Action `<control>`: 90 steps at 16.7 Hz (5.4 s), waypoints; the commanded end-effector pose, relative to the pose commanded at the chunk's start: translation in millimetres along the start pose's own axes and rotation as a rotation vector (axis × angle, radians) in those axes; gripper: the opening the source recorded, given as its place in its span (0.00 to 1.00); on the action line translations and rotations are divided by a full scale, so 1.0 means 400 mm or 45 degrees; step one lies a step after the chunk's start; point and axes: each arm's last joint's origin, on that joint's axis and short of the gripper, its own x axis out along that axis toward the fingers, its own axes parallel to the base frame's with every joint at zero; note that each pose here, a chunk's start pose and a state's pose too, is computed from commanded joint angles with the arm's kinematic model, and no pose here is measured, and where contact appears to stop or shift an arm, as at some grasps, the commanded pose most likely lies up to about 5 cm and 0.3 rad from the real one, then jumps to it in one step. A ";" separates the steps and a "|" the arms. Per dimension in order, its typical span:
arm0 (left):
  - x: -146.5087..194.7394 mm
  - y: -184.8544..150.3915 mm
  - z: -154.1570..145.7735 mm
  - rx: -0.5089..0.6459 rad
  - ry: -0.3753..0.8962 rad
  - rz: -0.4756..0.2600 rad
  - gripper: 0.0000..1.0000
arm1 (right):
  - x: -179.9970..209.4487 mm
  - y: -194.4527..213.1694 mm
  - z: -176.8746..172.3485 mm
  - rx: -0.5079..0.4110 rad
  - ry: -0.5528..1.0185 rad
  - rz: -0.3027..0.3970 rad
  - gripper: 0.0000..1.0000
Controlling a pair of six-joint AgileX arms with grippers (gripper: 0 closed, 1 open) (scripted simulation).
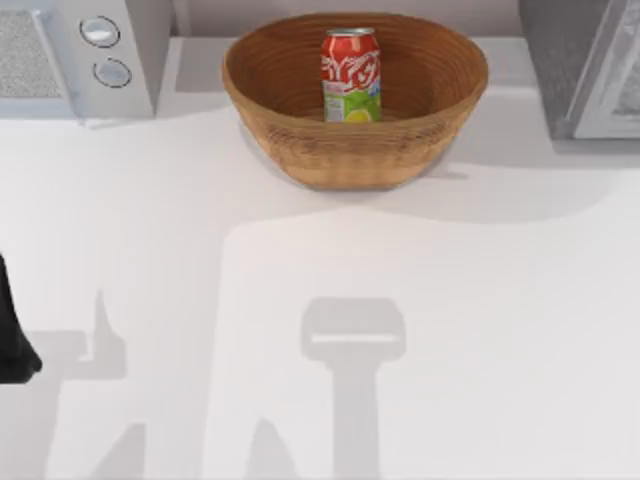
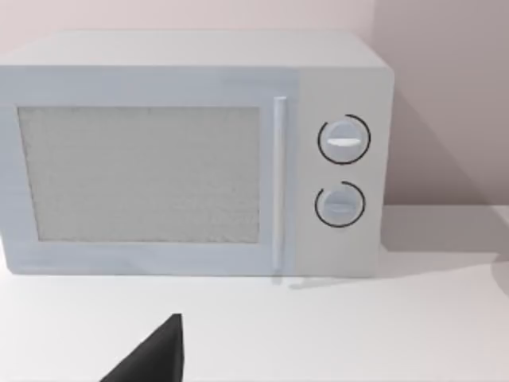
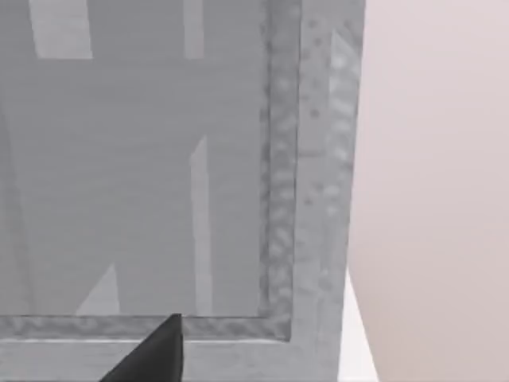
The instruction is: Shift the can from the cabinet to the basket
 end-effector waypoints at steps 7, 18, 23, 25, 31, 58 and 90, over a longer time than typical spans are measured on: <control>0.000 0.000 0.000 0.000 0.000 0.000 1.00 | 0.053 -0.100 0.318 0.044 0.026 0.013 1.00; 0.000 0.000 0.000 0.000 0.000 0.000 1.00 | -0.034 0.079 0.771 0.014 0.008 0.014 1.00; 0.000 0.000 0.000 0.000 0.000 0.000 1.00 | -0.039 0.083 0.778 0.008 0.005 0.010 1.00; 0.000 0.000 0.000 0.000 0.000 0.000 1.00 | -0.033 0.087 0.780 0.007 0.004 0.009 1.00; 0.000 0.000 0.000 0.000 0.000 0.000 1.00 | 0.088 0.188 0.790 0.003 -0.006 0.008 1.00; 0.000 0.000 0.000 0.000 0.000 0.000 1.00 | 0.215 0.814 0.793 0.000 -0.009 -0.041 1.00; 0.000 0.000 0.000 0.000 0.000 0.000 1.00 | -0.164 0.588 -0.079 0.006 0.012 0.009 1.00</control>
